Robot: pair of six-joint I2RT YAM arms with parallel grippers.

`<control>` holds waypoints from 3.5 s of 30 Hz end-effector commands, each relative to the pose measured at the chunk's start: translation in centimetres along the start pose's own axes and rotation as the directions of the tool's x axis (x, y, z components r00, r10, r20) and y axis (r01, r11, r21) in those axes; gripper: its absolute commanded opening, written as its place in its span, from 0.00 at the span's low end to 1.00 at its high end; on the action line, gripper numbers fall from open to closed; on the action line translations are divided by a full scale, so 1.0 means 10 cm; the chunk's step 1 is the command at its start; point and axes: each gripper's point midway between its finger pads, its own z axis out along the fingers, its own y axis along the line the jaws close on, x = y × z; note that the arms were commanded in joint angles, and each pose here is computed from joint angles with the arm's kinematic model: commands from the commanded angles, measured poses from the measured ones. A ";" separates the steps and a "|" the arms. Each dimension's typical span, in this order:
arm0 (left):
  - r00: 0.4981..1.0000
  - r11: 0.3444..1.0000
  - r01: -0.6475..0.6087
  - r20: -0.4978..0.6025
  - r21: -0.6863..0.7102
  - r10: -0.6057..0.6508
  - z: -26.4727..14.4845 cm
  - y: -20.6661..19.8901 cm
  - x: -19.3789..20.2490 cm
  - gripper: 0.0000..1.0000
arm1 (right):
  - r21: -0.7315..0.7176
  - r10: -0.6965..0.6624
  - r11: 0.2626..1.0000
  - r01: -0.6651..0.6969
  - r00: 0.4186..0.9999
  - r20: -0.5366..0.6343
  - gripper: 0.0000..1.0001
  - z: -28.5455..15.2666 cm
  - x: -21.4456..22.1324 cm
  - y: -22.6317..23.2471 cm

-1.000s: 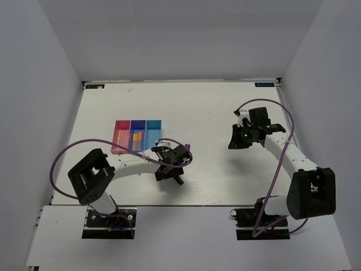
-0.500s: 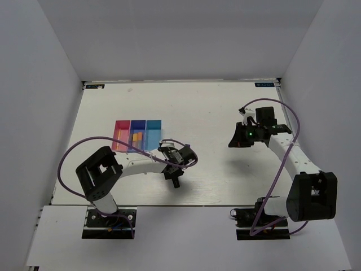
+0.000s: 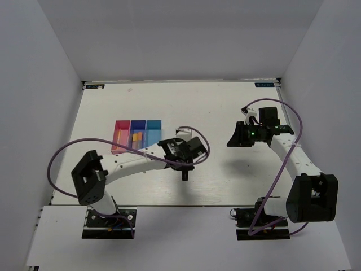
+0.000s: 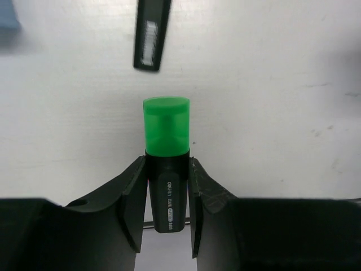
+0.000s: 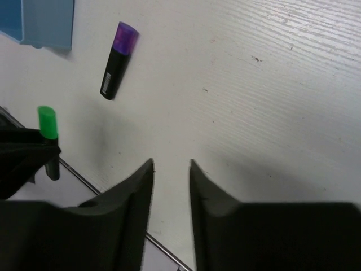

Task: Sort the stationery into containers
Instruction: Pick up the pen from the center of the board, then place the pen in the storage box, then pick up the pen from the center of the board, then place the pen in the storage box.

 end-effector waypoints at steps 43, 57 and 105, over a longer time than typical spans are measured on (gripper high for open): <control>0.982 0.972 -0.191 0.036 0.138 0.187 0.15 0.55 -1.54 0.04 | -0.035 -0.089 0.995 0.089 0.996 -0.007 0.00 -0.03 0.02 0.00; 0.943 0.942 -0.288 -0.119 0.173 0.310 0.83 -0.10 -0.79 0.75 | -0.020 -0.077 0.997 0.077 0.997 -0.020 0.53 -0.03 0.02 -0.05; 0.989 0.988 -0.003 0.148 -0.156 0.026 0.23 1.60 -1.79 0.12 | -0.092 -0.024 0.995 0.023 1.000 -0.010 0.33 -0.07 0.01 -0.02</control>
